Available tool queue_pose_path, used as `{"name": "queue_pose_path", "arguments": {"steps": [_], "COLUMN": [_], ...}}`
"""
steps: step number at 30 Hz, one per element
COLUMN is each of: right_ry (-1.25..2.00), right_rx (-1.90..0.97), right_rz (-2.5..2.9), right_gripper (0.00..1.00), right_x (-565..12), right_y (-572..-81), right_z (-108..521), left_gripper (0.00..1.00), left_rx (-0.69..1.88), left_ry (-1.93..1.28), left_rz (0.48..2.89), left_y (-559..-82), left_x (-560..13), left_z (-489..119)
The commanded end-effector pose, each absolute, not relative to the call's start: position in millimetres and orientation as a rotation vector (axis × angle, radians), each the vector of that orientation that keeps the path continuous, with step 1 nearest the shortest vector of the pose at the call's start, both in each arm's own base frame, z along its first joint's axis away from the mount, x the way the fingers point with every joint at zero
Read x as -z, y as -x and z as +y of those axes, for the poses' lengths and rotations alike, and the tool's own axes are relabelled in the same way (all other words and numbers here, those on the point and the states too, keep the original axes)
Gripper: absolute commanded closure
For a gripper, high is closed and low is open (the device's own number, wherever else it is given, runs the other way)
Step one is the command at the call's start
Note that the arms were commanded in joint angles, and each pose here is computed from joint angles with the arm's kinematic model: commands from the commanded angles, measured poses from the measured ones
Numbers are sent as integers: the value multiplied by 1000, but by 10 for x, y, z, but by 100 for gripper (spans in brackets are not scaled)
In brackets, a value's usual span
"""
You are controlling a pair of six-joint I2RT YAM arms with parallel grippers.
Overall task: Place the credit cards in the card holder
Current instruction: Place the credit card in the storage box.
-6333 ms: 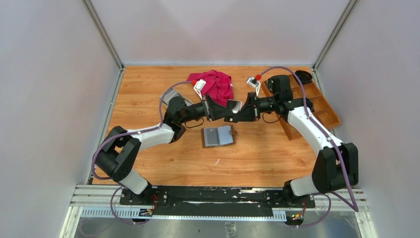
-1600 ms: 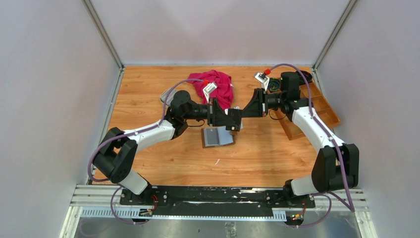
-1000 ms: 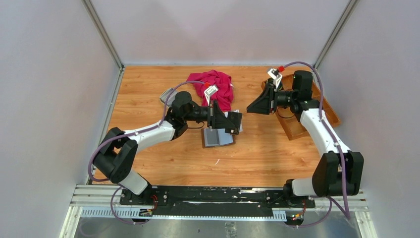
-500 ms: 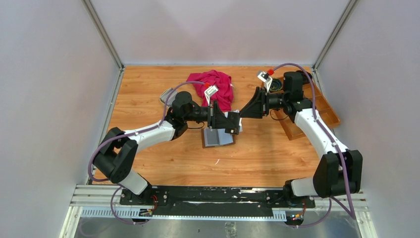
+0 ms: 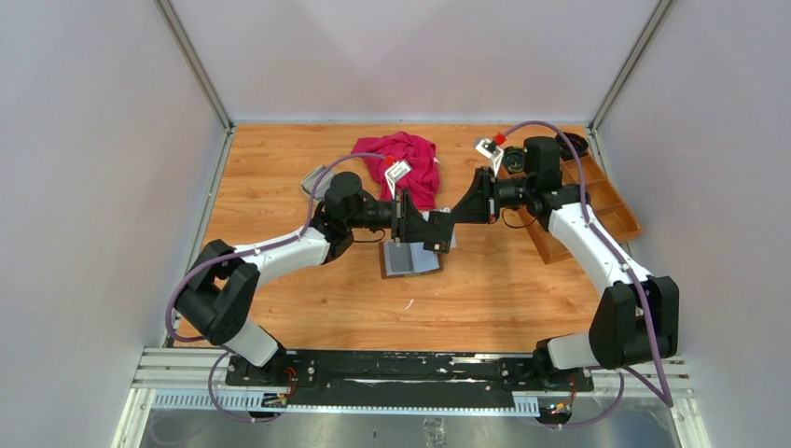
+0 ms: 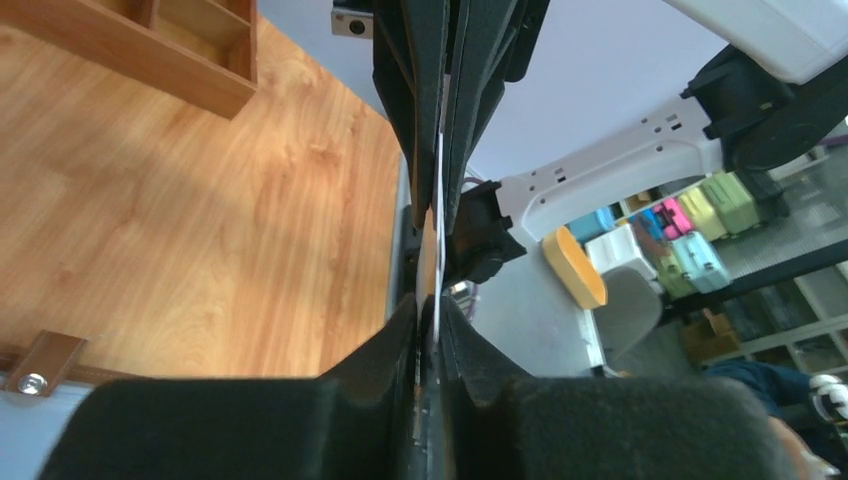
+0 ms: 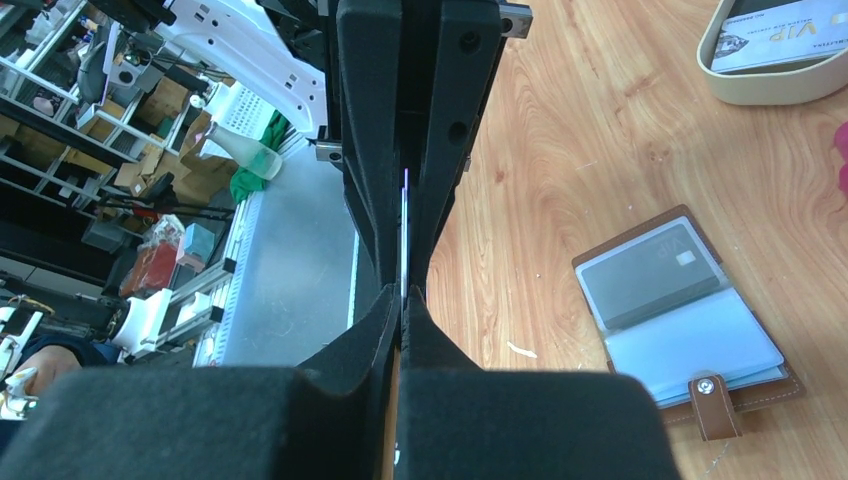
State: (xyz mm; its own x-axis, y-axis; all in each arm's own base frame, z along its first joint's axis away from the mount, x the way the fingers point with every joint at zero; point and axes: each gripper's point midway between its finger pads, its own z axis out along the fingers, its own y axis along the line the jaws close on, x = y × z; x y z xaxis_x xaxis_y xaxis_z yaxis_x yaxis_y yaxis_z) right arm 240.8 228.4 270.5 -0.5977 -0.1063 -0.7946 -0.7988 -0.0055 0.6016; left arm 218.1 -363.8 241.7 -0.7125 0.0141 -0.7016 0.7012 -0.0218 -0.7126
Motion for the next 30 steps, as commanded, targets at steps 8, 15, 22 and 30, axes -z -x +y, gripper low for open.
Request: {"name": "queue_pose_path", "arguments": {"steps": [8, 15, 22, 30], "right_ry": [985, 989, 988, 975], "right_rx": [-1711, -1728, -1733, -1733], "right_rz": [1697, 1693, 1695, 1711], "right_gripper": [100, 100, 100, 100], "right_x": [-2738, -2735, -2726, -2690], "right_y": [-2320, -2306, -2313, -2340], "right_z": [2314, 2317, 2319, 2326], "left_gripper": [58, 66, 88, 100], "left_rx": [1745, 1814, 1951, 1918], "left_ry": [-752, -713, -678, -663], "left_rz": [1674, 1603, 1515, 1555], "left_y": [-2221, -2303, -2313, -2361], "left_x": [-2663, -2832, -2961, -2872], "left_z": [-3379, -3331, -3322, -3328]}}
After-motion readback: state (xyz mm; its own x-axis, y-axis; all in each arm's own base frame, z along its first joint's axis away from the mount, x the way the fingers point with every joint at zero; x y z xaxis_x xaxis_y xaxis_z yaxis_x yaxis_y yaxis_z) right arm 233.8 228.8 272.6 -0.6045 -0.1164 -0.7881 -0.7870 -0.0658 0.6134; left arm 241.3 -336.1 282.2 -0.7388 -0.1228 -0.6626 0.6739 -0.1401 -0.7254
